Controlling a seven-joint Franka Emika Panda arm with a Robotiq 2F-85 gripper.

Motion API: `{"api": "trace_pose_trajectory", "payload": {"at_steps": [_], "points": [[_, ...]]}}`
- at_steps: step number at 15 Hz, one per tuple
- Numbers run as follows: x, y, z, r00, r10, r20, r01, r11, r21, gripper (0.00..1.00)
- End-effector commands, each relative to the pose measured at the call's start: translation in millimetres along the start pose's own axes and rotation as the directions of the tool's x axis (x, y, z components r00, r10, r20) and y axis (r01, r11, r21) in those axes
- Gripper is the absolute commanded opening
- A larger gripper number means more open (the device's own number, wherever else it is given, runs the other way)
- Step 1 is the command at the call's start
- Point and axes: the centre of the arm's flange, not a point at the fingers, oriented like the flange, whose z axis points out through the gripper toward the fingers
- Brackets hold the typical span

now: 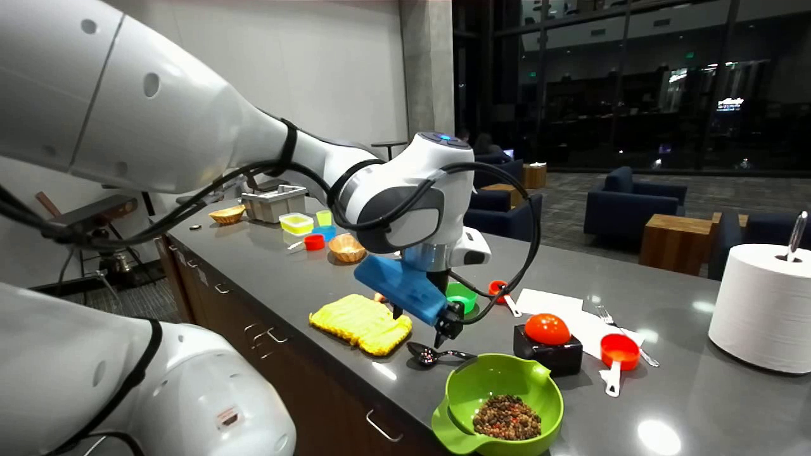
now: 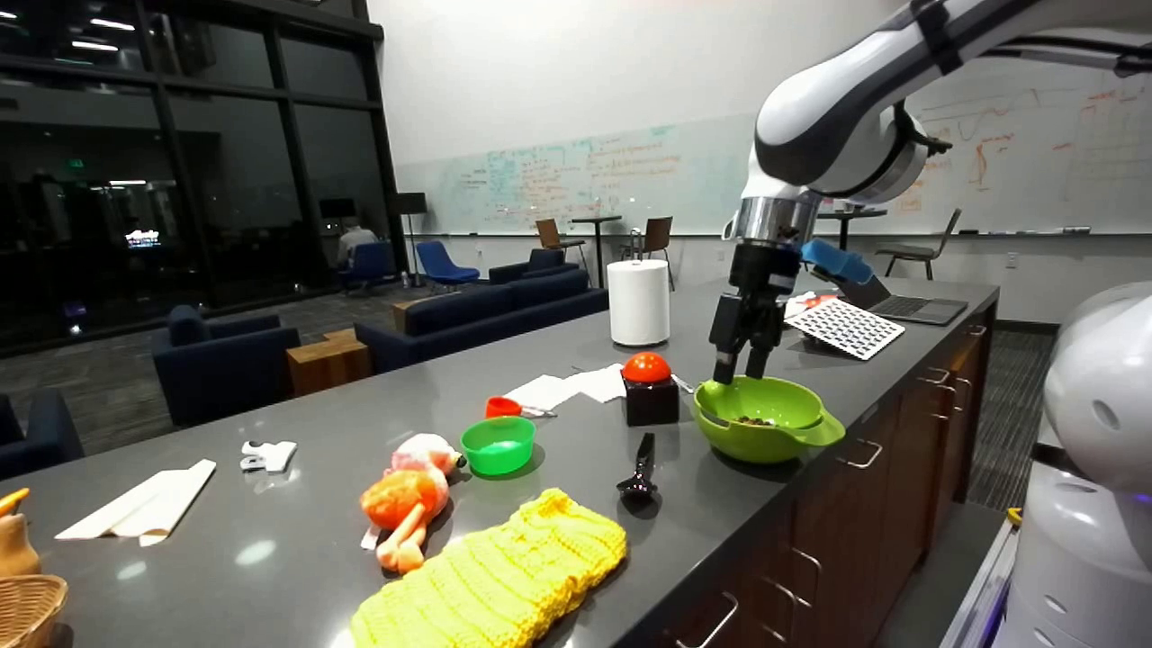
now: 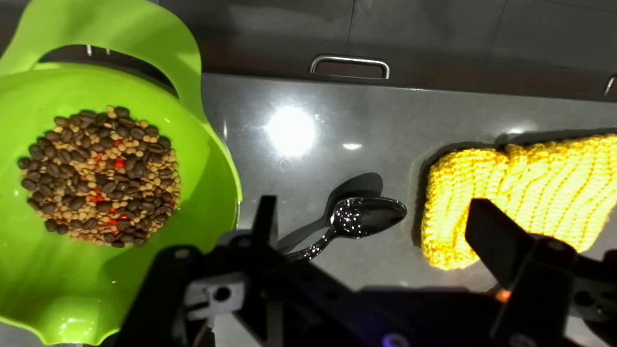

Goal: Press the orange button on the black box

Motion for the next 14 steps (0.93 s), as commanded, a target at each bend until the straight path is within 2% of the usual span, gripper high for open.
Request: {"api": "trace_pose_trajectory", "payload": {"at_steps": [1, 14], "points": [[0.0, 0.0, 0.0, 1.0, 0.0, 0.0, 0.0, 1.0, 0.0, 1.0], [3.7, 0.7, -1.6, 1.0, 0.002, -0.01, -0.003, 1.0, -0.013, 1.0]]}}
